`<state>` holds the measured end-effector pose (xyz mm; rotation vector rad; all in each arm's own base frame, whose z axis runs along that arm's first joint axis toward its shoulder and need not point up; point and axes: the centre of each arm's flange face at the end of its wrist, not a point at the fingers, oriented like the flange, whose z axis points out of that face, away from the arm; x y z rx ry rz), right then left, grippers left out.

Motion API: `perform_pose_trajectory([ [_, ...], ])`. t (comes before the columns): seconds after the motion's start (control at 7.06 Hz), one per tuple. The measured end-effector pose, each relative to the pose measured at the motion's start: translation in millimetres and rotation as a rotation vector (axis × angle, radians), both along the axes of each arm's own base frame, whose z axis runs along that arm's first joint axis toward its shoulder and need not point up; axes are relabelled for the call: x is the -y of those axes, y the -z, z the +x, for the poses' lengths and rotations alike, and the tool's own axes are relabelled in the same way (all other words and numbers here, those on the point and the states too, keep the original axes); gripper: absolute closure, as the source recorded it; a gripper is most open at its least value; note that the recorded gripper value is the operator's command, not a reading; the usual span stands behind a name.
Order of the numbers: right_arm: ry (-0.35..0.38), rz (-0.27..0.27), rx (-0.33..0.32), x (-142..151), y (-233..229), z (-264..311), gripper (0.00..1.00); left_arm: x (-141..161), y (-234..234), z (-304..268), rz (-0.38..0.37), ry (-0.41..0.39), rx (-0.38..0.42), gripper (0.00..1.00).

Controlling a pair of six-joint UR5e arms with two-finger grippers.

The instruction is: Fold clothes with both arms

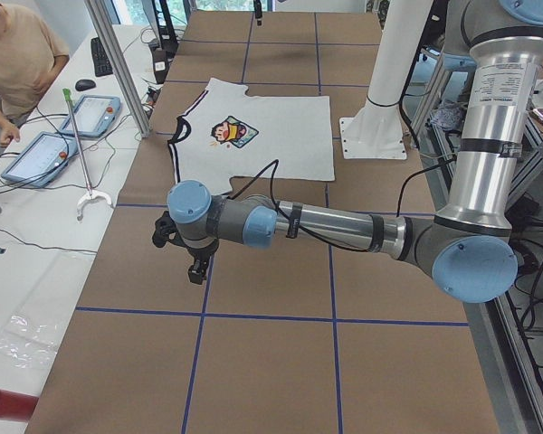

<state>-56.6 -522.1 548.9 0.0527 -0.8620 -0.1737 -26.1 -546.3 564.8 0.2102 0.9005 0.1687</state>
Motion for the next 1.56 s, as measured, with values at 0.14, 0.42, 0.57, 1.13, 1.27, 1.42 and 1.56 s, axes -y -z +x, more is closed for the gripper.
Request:
perform_pose_trajectory([
  [0.14,0.008,0.010,0.012,1,6,-5,0.00,-4,1,0,0.008,-0.001,0.000,0.00],
  [0.42,0.009,0.040,0.029,15,29,-53,0.00,-9,9,1,0.024,-0.004,-0.007,0.00],
  [0.57,-0.036,0.037,0.026,35,41,-96,0.00,-10,11,1,0.027,-0.003,-0.007,0.00],
  [1.13,-0.340,0.018,0.045,136,60,-244,0.01,-12,12,0,0.028,0.002,-0.003,0.00],
  [1.27,-0.398,0.054,0.021,145,64,-267,0.01,-14,13,0,0.029,0.001,-0.003,0.00],
  [1.42,-0.452,0.080,-0.003,152,62,-283,0.02,-16,13,0,0.030,0.001,-0.003,0.00],
  [1.56,-0.516,0.072,-0.003,160,60,-295,0.09,-17,13,0,0.031,0.001,-0.004,0.00],
])
